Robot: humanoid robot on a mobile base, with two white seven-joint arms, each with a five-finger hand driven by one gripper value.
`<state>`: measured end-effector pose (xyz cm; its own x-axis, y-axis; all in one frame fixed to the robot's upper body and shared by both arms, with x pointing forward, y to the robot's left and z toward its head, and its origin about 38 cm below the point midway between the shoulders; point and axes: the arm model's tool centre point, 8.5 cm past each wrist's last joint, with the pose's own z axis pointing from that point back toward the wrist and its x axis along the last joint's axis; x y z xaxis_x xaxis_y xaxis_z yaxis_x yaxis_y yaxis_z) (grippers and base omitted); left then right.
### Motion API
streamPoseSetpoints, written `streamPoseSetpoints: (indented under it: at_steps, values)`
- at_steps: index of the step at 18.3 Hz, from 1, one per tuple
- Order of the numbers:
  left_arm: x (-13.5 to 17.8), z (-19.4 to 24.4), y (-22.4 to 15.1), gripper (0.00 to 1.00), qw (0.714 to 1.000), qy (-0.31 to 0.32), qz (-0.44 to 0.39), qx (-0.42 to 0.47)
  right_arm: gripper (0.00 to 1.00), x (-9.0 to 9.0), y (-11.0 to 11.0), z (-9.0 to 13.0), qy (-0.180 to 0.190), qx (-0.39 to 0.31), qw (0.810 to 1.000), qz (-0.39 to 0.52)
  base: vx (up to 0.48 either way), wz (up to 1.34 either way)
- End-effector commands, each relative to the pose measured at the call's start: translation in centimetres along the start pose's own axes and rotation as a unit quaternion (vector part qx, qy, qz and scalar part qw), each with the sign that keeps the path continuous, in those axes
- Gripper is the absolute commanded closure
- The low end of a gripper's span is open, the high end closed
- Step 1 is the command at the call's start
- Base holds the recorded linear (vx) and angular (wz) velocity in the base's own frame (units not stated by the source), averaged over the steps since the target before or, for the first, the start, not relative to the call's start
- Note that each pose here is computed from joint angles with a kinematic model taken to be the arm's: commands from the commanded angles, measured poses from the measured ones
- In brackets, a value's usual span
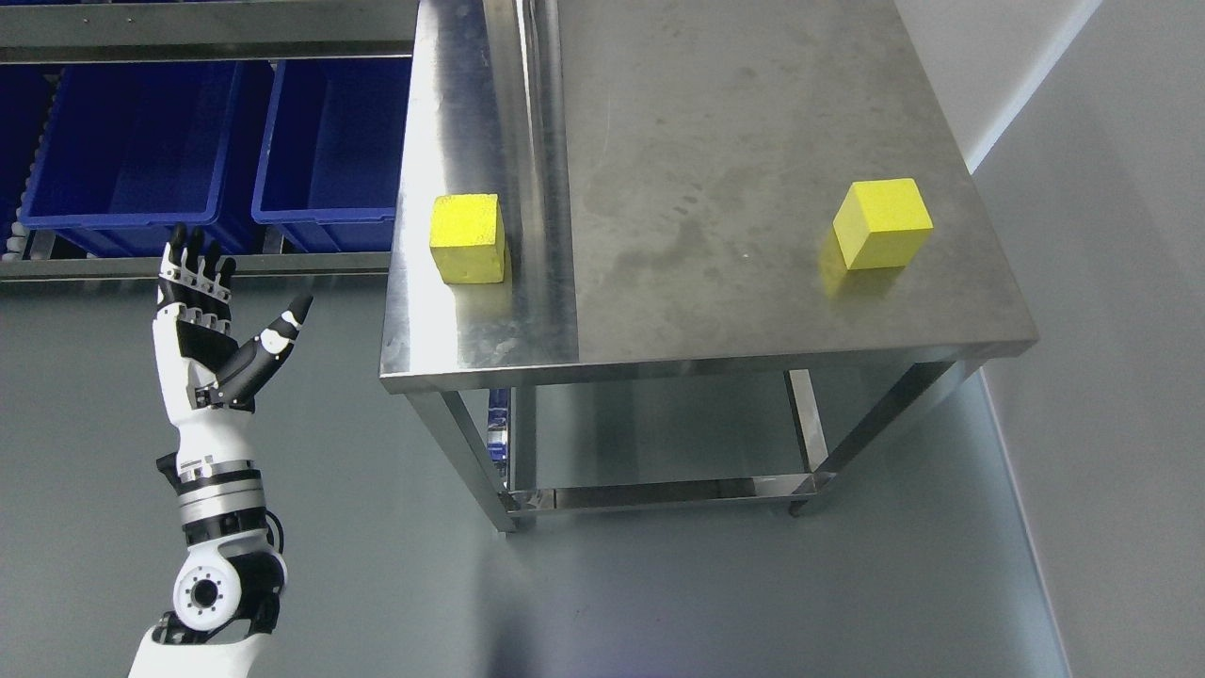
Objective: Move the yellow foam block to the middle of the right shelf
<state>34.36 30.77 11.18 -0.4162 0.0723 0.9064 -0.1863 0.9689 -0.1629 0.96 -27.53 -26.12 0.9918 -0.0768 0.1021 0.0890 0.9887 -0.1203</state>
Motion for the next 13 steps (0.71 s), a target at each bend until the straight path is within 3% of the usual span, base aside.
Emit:
streamPoseSetpoints:
  at_steps: [1,9,13]
  values:
    - [-0.6,0.3,0.9,0.01,1.000,0.009,-0.004,0.014,0.00,0.6,-1.1,-0.1,-0.009,-0.009,1.000,0.002,0.000,0.00]
    - [-0.5,0.1,0.7,0.01,1.000,0.007,-0.002,0.014,0.00,0.6,-1.1,-0.1,-0.009,-0.009,1.000,0.002,0.000,0.00]
    - [0.2,-2.3,-0.9,0.01,1.000,0.007,0.012,0.010,0.00,0.6,-1.1,-0.1,-0.009,-0.009,1.000,0.002,0.000,0.00]
